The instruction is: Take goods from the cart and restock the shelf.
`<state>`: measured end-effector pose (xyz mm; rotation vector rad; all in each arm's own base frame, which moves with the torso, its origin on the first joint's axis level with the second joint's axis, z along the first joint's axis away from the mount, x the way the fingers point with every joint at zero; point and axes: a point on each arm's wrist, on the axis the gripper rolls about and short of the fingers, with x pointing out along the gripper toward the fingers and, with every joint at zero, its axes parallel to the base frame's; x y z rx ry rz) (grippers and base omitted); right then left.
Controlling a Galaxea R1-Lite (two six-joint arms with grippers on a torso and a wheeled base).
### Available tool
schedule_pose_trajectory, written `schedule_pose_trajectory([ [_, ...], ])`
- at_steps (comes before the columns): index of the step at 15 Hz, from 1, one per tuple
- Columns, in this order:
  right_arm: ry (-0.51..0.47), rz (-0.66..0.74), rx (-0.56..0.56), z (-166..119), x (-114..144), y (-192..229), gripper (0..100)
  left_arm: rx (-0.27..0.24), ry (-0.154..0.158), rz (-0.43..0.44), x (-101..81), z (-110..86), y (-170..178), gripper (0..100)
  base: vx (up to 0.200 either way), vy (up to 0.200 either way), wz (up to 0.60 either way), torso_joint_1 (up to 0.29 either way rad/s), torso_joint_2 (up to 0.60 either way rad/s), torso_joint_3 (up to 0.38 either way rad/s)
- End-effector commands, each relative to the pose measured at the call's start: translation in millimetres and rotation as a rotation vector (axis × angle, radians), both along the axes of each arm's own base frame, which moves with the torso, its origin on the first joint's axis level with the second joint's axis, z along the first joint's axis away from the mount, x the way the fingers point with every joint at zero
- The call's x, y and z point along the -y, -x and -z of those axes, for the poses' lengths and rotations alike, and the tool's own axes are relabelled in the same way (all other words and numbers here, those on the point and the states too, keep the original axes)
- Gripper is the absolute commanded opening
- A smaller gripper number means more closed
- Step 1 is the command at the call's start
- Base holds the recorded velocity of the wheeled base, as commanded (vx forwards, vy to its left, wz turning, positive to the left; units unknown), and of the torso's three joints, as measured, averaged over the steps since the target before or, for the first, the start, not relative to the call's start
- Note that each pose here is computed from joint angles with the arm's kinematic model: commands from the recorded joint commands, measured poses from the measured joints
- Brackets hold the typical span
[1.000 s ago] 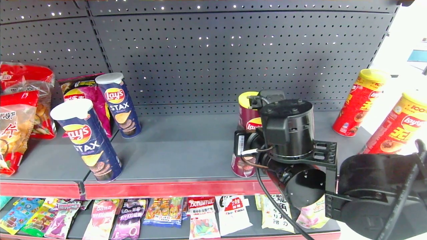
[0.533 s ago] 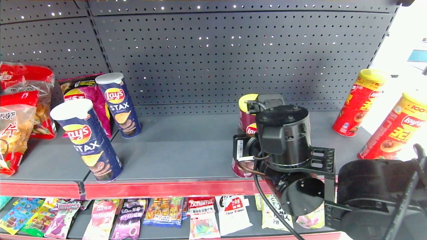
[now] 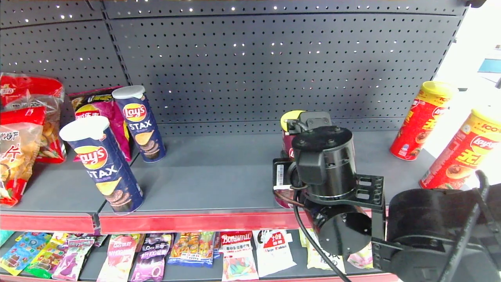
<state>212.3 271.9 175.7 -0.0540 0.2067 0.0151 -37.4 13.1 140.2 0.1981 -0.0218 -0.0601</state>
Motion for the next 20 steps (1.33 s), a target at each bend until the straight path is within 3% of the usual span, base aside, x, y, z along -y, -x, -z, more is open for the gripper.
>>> schedule_pose_trajectory([
  [1,-0.002,0.010,0.008,-2.4,-1.5,-1.0,0,-0.001,-0.001,-0.001,0.0,0.0,0.0,0,0.000,0.000,0.00,0.000,0.00,0.000],
  [8,-0.009,0.008,0.035,-10.1,-9.9,8.7,0,0.001,-0.001,-0.001,-0.1,-0.4,0.2,0,0.000,0.000,0.00,0.000,0.00,0.000],
  [20,0.030,-0.004,0.012,2.5,-11.1,13.6,0,0.001,-0.001,-0.001,-0.1,-0.4,0.2,0,0.000,0.000,0.00,0.000,0.00,0.000],
])
